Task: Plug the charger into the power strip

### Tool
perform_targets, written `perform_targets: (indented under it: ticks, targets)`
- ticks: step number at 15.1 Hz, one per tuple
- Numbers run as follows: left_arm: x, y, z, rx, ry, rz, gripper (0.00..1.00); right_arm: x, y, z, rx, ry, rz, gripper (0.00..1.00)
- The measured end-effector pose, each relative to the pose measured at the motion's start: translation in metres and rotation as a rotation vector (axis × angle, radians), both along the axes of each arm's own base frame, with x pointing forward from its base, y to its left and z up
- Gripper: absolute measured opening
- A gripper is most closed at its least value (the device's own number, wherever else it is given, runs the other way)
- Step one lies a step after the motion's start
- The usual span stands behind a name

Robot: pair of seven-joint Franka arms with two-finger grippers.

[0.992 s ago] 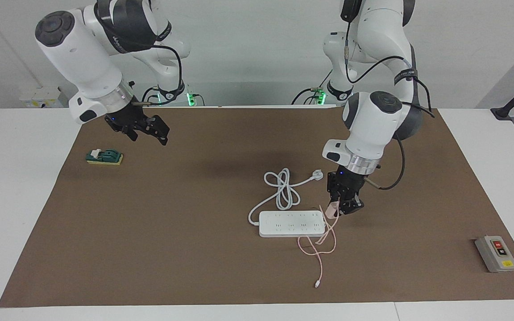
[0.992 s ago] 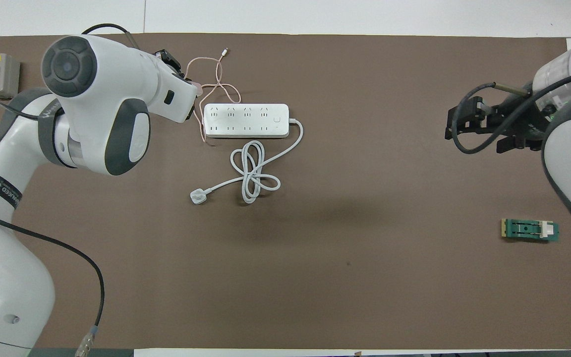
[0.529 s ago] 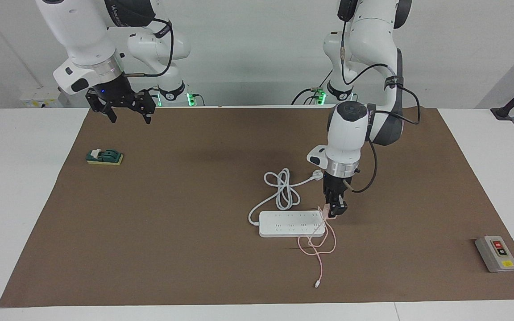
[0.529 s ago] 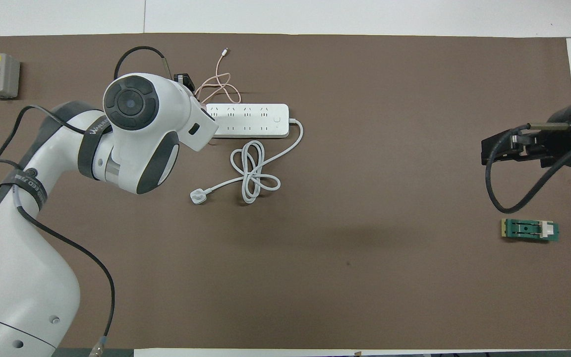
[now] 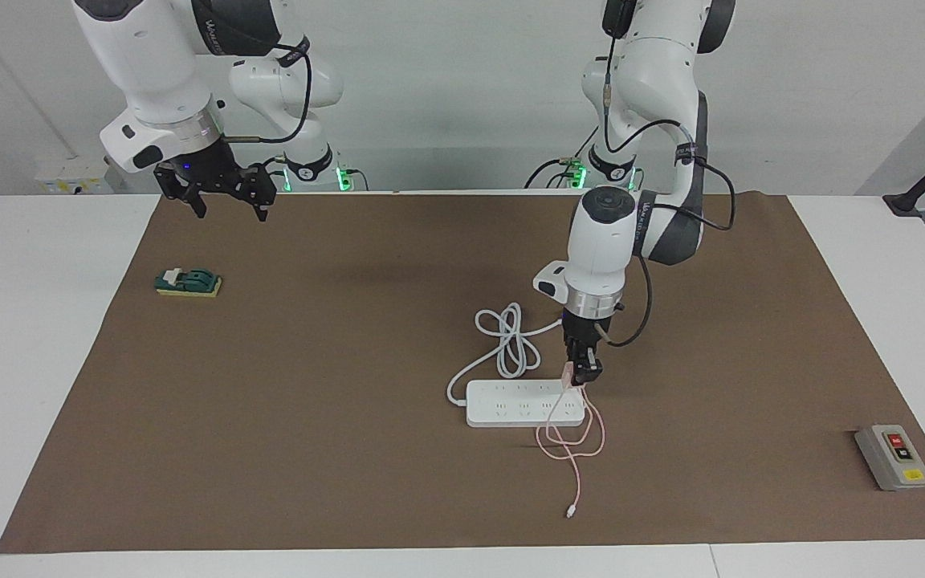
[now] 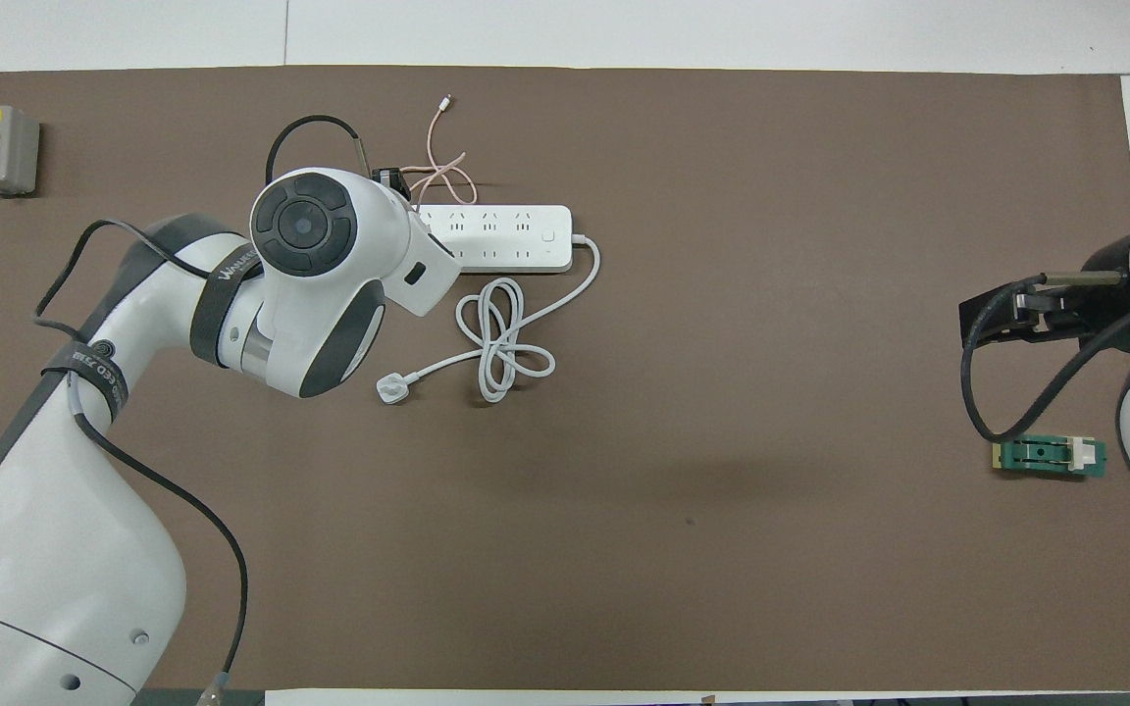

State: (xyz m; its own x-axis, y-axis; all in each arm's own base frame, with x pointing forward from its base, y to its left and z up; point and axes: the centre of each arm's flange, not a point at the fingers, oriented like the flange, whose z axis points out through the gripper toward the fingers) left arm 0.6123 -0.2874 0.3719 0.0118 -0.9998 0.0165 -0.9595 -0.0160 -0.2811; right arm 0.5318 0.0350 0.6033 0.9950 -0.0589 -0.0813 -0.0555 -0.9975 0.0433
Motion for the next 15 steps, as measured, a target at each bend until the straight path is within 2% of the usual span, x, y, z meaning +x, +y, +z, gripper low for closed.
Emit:
perform_targets:
  ticks: [7, 15]
  targets:
    - [-0.014, -0.007, -0.024, -0.016, 0.02, 0.053, 0.29, -0.001, -0.006, 0.003, 0.005, -0.005, 0.032, 1.0]
    - [-0.007, 0.011, -0.026, 0.095, -0.026, -0.012, 0.29, -0.002, -0.001, 0.006, 0.018, -0.011, 0.039, 1.0]
